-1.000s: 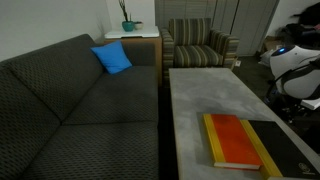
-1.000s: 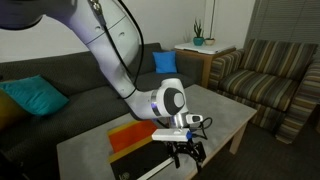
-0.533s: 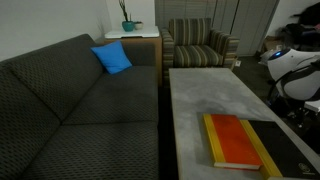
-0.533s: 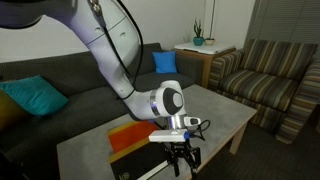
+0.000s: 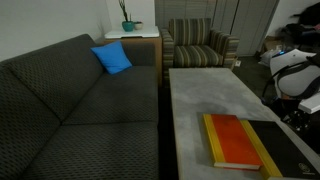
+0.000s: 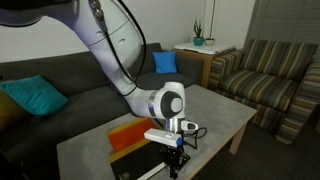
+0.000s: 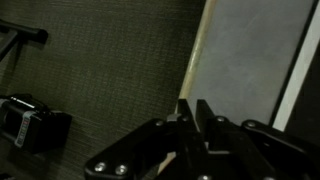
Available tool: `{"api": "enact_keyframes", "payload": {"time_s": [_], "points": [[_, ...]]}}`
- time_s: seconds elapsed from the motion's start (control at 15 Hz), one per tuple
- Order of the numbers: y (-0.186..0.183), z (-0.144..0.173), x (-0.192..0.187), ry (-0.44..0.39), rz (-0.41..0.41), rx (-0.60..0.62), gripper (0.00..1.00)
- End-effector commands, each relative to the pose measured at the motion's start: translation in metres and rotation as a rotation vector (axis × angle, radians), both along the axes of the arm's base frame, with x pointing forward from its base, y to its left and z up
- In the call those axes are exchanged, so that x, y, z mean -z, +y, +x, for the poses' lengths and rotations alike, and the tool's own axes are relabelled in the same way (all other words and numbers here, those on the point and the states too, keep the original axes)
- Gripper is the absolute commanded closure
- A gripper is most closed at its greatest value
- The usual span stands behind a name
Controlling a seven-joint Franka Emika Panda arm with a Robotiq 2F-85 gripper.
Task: Open the book cover on the right
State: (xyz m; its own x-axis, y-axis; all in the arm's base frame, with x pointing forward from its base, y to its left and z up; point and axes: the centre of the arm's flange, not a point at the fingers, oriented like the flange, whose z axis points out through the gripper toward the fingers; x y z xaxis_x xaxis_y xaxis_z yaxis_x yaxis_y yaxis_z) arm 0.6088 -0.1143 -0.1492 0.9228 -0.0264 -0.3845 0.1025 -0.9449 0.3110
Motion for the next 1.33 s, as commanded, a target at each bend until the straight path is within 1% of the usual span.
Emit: {"api": "enact_keyframes", "payload": {"time_s": [0.0, 0.2, 0.4, 0.53, 0.67, 0.8, 1.07, 1.27], "points": [[0.007, 0.028, 0.043, -0.005, 0.090, 0.058, 1.00], [0.019, 0.028, 0.047, -0.002, 0.164, 0.088, 1.00], [0.024, 0.029, 0.046, 0.000, 0.259, 0.107, 1.00], [0.018, 0.030, 0.044, -0.002, 0.317, 0.108, 1.00], [0.011, 0.031, 0.043, -0.015, 0.333, 0.097, 1.00], [0.008, 0.031, 0.040, -0.016, 0.379, 0.095, 1.00], [0.004, 0.036, 0.022, -0.036, 0.432, 0.080, 1.00], [0.008, 0.043, 0.007, -0.026, 0.467, 0.070, 1.00]]}}
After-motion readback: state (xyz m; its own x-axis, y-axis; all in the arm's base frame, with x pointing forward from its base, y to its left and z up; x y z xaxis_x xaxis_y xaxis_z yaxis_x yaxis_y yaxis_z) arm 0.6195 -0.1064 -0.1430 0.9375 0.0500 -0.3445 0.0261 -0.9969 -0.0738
